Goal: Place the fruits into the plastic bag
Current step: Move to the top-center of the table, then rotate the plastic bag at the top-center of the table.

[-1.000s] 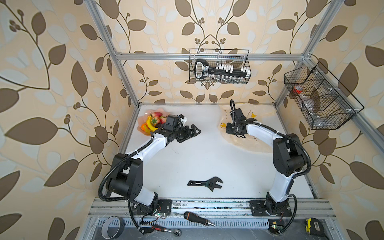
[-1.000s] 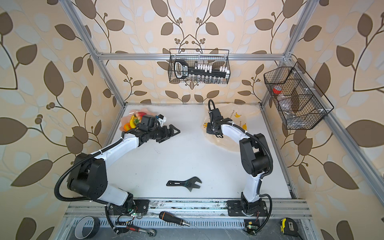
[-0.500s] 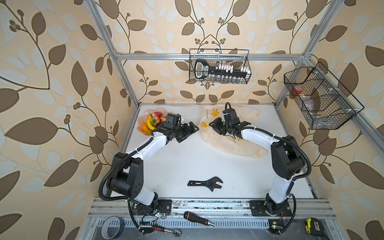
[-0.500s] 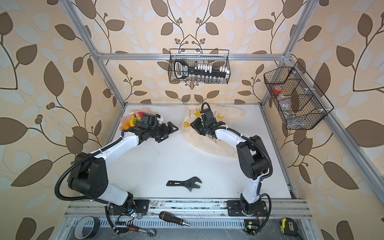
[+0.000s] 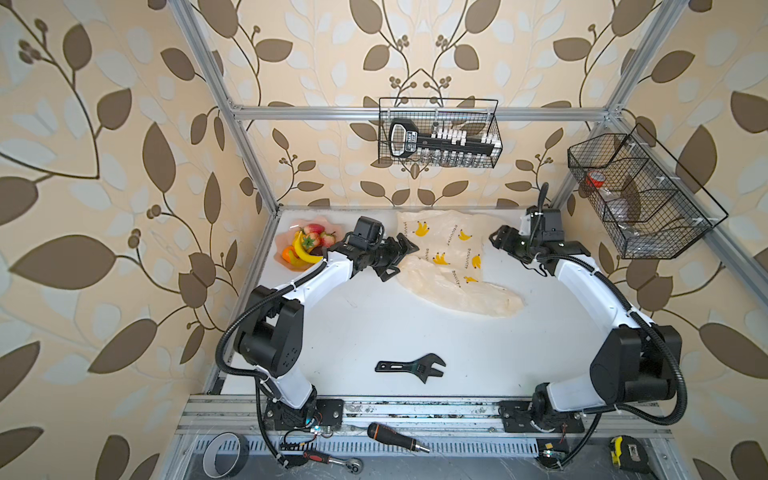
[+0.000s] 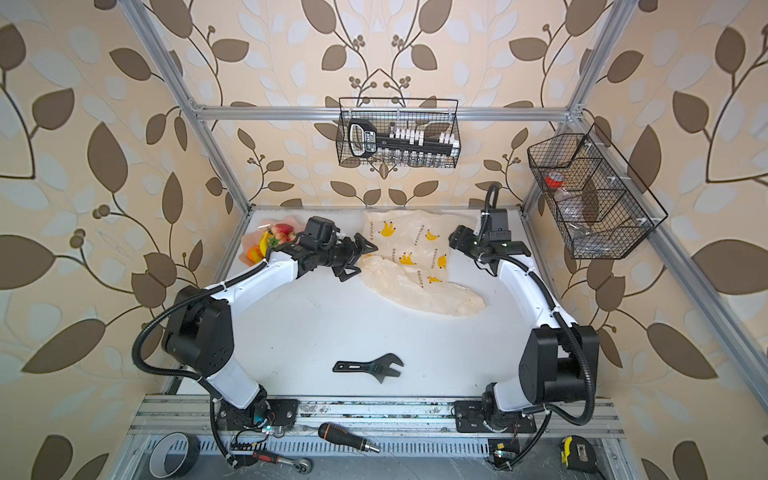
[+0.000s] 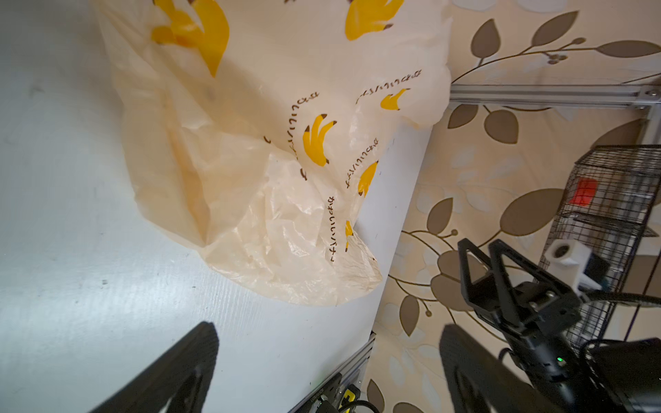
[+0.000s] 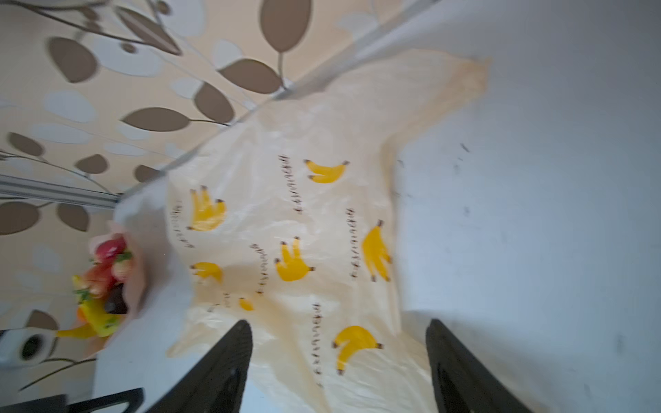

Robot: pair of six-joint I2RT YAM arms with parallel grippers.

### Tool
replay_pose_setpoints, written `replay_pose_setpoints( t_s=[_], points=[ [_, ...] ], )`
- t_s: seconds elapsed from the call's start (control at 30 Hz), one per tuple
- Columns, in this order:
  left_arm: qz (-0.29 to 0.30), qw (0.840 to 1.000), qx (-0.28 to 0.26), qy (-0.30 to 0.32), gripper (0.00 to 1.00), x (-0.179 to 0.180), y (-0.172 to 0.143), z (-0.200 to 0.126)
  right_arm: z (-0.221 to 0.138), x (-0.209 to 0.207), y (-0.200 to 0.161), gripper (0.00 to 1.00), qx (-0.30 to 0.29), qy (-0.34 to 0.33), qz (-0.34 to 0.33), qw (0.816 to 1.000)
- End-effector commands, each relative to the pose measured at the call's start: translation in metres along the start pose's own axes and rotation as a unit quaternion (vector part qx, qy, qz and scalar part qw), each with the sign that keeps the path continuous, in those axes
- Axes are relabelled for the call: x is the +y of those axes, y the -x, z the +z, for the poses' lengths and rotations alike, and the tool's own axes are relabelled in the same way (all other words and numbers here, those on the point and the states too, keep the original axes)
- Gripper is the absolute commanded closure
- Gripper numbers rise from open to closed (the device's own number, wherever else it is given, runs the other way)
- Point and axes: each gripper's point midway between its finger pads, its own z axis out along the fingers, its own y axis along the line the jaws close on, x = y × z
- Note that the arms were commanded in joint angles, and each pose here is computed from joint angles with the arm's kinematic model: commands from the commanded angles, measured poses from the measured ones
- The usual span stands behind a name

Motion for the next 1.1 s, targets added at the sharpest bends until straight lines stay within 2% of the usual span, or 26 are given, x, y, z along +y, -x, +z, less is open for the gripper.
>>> replay_pose_setpoints(
  t_s=[0.0, 0.17, 0.23, 0.33, 0.5, 0.6, 0.7, 0.8, 0.93, 1.0, 1.07],
  points=[
    [-0.046, 0.999, -0.001, 0.014, 0.02, 0.006, 0.006, 0.013, 0.021, -0.029, -0.058, 0.23, 0.109, -0.014, -0.079, 0.991],
    [-0.051, 0.998, -0.013, 0.032, 0.08, 0.021, 0.019, 0.033, 0.03, -0.05, -0.089, 0.24, 0.138, -0.034, -0.083, 0.986],
    [-0.043, 0.998, -0.014, 0.04, 0.15, 0.026, 0.024, 0.042, 0.033, -0.057, -0.103, 0.26, 0.149, -0.039, -0.071, 0.986],
    [-0.029, 0.998, -0.011, 0.051, 0.29, 0.032, 0.03, 0.055, 0.034, -0.056, -0.123, 0.34, 0.159, -0.021, -0.044, 0.986],
    [0.023, 0.997, -0.019, 0.07, 0.45, 0.032, 0.048, 0.068, 0.028, -0.01, -0.158, 0.52, 0.183, 0.051, -0.036, 0.981],
    [0.057, 0.995, -0.025, 0.079, 0.5, 0.028, 0.063, 0.076, 0.021, 0.036, -0.18, 0.55, 0.203, 0.117, -0.021, 0.972],
    [0.099, 0.992, -0.027, 0.071, 0.51, 0.016, 0.081, 0.087, 0.018, 0.085, -0.192, 0.57, 0.214, 0.177, -0.009, 0.961],
    [0.122, 0.992, -0.021, 0.039, 0.51, -0.004, 0.092, 0.102, 0.017, 0.116, -0.191, 0.56, 0.227, 0.183, -0.029, 0.956],
    [0.133, 0.991, -0.008, -0.031, 0.49, -0.035, 0.1, 0.115, 0.025, 0.147, -0.185, 0.53, 0.237, 0.227, 0.047, 0.943],
    [0.136, 0.989, -0.004, -0.058, 0.41, -0.048, 0.106, 0.115, 0.026, 0.169, -0.187, 0.49, 0.241, 0.263, 0.088, 0.93],
    [0.14, 0.987, -0.003, -0.074, 0.27, -0.056, 0.113, 0.107, 0.023, 0.186, -0.188, 0.45, 0.247, 0.281, 0.103, 0.922]
  ],
)
